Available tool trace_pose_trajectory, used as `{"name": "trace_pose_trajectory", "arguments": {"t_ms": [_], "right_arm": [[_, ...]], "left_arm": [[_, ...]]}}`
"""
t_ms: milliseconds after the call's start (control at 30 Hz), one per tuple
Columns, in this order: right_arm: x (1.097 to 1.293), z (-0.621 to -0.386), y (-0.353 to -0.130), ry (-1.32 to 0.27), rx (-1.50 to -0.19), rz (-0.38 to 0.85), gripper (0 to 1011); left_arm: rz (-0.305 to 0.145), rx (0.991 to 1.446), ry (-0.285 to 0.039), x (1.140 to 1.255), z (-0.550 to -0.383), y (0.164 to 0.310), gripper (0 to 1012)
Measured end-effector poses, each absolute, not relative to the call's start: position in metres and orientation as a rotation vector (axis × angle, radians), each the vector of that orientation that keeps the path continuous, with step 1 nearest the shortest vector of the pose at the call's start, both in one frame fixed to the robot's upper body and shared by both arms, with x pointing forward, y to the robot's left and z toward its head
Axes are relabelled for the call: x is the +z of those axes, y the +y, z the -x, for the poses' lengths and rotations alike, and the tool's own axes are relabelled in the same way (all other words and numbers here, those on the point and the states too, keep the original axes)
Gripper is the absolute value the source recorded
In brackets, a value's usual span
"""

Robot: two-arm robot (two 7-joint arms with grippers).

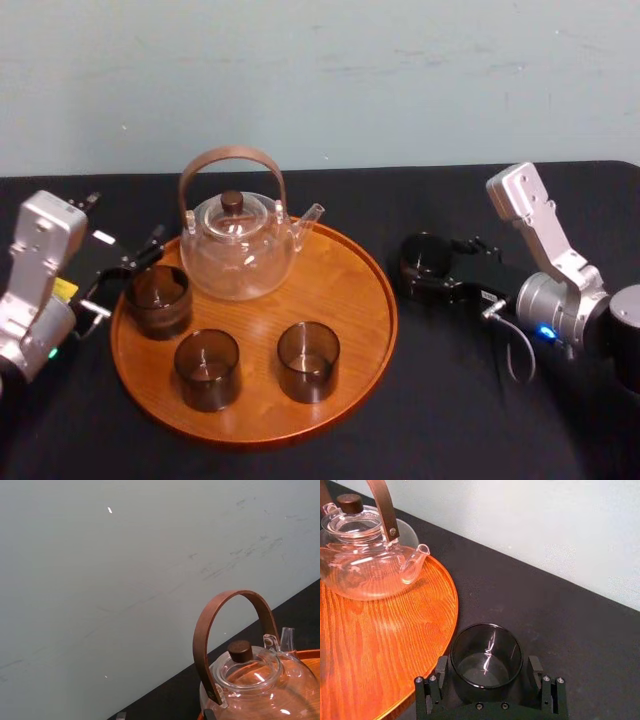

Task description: Pick up the glass from the table and place it on the tray.

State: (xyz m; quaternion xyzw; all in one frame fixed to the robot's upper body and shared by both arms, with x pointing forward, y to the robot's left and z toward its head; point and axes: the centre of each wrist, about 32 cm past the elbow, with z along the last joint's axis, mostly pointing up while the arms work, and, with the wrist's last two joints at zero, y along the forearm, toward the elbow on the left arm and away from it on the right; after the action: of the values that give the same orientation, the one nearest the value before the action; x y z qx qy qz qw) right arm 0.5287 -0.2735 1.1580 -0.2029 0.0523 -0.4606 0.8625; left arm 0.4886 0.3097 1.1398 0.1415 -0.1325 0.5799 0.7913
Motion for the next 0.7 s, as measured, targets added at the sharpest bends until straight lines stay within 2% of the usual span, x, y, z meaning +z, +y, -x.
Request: {"name": "trace_pose_trajectory", "arguments": {"t_ms": [700], "right_arm": [[1.158,-0.541,-0.264,0.114,-0.949,0.435,1002]], "left_arm": [[-0.304,1.248,-0.285,1.14,-0.489,0.31,1001]]}}
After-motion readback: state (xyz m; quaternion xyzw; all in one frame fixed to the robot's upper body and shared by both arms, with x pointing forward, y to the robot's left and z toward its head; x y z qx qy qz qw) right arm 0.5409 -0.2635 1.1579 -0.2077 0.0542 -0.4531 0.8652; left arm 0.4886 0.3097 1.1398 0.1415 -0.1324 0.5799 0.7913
